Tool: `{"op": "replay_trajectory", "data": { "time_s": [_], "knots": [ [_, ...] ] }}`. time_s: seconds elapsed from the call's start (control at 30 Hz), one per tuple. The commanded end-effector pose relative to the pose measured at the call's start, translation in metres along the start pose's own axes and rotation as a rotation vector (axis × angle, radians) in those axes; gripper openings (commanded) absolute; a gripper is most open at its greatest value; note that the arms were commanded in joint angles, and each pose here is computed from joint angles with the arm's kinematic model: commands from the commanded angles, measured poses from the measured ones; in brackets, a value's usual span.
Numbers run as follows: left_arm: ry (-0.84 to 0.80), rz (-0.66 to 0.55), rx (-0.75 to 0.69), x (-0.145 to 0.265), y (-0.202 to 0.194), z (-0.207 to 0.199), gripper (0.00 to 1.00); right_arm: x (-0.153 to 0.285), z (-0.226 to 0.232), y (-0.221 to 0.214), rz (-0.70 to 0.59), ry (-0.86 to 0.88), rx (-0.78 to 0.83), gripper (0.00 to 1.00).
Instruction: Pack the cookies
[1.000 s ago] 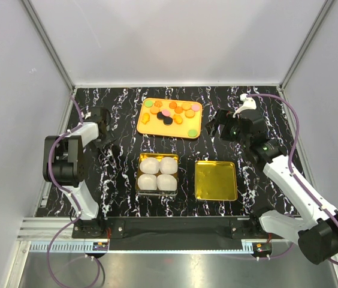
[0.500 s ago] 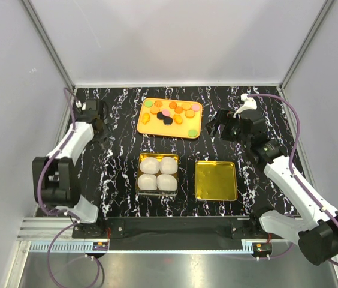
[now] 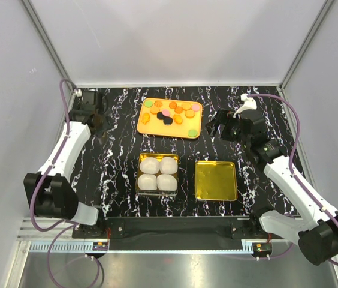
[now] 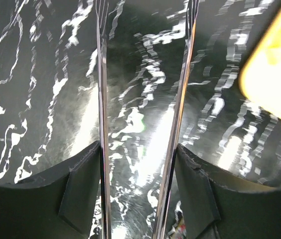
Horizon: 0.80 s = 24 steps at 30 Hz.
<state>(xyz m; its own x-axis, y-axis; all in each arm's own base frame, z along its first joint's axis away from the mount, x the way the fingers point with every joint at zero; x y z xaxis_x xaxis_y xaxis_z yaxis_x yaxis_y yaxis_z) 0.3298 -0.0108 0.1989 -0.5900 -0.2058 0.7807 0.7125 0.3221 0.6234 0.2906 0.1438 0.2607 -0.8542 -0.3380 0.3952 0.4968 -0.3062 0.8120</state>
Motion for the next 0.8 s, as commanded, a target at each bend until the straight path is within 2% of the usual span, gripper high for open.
{"op": "replay_trajectory", "data": {
  "time_s": [0.0, 0.23, 0.5, 0.77],
  "knots": [
    [-0.139, -0.131, -0.052, 0.044, 0.036, -0.033, 0.61, 0.001, 0.004, 0.008, -0.021, 0.022, 0.014, 1.0],
    [-0.263, -0.117, -0.171, 0.063, 0.038, -0.096, 0.61, -0.001, 0.002, 0.009, -0.025, 0.006, 0.02, 1.0],
    [-0.323, -0.048, -0.275, 0.045, 0.025, -0.156, 0.6, -0.002, 0.0, 0.007, -0.02, -0.005, 0.025, 1.0],
    [-0.363, -0.006, -0.304, 0.027, 0.013, -0.199, 0.6, -0.003, -0.002, 0.006, -0.016, -0.011, 0.027, 1.0]
  ]
}}
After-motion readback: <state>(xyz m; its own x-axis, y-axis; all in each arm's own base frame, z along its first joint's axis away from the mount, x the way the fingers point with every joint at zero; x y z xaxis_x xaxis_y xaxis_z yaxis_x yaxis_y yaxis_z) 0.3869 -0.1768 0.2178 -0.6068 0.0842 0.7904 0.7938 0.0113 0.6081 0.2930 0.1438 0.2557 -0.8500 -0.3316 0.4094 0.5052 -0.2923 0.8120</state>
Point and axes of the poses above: each gripper's point midway between its finger pads, its own x axis back along the fingers, its own z axis along the line the jaws close on, y = z × x, the point moved 4 cm from there along x, back along the fingers
